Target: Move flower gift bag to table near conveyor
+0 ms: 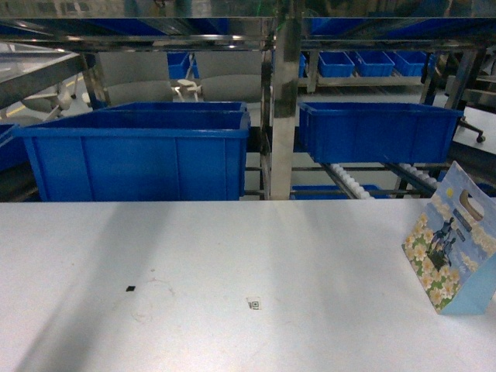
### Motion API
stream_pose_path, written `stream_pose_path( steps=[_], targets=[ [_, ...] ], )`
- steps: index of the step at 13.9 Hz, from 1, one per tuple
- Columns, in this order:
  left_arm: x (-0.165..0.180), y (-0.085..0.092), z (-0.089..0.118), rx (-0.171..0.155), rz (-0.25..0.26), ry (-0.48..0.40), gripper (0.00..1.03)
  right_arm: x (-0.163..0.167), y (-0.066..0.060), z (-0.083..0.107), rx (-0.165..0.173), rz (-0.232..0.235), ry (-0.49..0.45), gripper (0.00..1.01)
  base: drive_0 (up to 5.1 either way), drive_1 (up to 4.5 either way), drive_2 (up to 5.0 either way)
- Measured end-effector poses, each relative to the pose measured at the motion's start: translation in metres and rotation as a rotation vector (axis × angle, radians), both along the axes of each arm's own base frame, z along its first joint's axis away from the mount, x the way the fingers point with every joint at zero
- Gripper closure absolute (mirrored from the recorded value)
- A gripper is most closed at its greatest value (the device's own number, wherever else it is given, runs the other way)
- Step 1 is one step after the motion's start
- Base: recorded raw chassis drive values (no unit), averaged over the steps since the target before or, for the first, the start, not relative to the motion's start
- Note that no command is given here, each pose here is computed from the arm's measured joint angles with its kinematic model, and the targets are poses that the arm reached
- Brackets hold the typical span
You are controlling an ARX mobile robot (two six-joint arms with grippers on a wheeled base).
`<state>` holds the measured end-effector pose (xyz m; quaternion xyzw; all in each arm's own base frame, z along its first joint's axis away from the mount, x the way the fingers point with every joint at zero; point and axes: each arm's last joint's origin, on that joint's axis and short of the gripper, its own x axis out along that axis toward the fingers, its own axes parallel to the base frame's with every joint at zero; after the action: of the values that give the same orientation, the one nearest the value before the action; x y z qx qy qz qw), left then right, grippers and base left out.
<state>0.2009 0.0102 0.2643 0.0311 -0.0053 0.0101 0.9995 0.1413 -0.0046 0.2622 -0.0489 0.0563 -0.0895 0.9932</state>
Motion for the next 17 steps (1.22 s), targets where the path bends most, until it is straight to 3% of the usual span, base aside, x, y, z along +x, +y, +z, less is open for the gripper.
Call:
stream_pose_path(
  steps=[2, 6, 8, 9, 10, 13, 15, 17],
  targets=[
    [0.014, -0.017, -0.020, 0.012, 0.004, 0.064, 1.01, 0.000, 0.000, 0.000, 0.000, 0.000, 0.003, 0.03, 0.0, 0.00, 0.0],
    [0.052, -0.047, -0.044, 0.057, 0.034, 0.095, 1.01, 0.000, 0.000, 0.000, 0.000, 0.000, 0.002, 0.03, 0.0, 0.00, 0.0],
    [0.071, -0.048, -0.060, 0.067, 0.057, 0.120, 1.01, 0.000, 0.000, 0.000, 0.000, 0.000, 0.002, 0.03, 0.0, 0.00, 0.0],
    [0.084, -0.051, -0.073, 0.042, 0.092, 0.186, 1.01, 0.000, 0.000, 0.000, 0.000, 0.000, 0.002, 0.03, 0.0, 0.00, 0.0],
    [0.085, -0.057, -0.079, 0.036, 0.086, 0.204, 1.01, 0.000, 0.000, 0.000, 0.000, 0.000, 0.002, 0.03, 0.0, 0.00, 0.0],
    [0.098, -0.057, -0.095, 0.034, 0.117, 0.185, 1.01, 0.000, 0.000, 0.000, 0.000, 0.000, 0.002, 0.03, 0.0, 0.00, 0.0],
    [0.105, -0.050, -0.129, 0.057, 0.162, 0.264, 1.01, 0.000, 0.000, 0.000, 0.000, 0.000, 0.002, 0.03, 0.0, 0.00, 0.0],
    [0.106, -0.049, -0.150, 0.068, 0.168, 0.326, 1.01, 0.000, 0.000, 0.000, 0.000, 0.000, 0.003, 0.03, 0.0, 0.00, 0.0]
  ],
)
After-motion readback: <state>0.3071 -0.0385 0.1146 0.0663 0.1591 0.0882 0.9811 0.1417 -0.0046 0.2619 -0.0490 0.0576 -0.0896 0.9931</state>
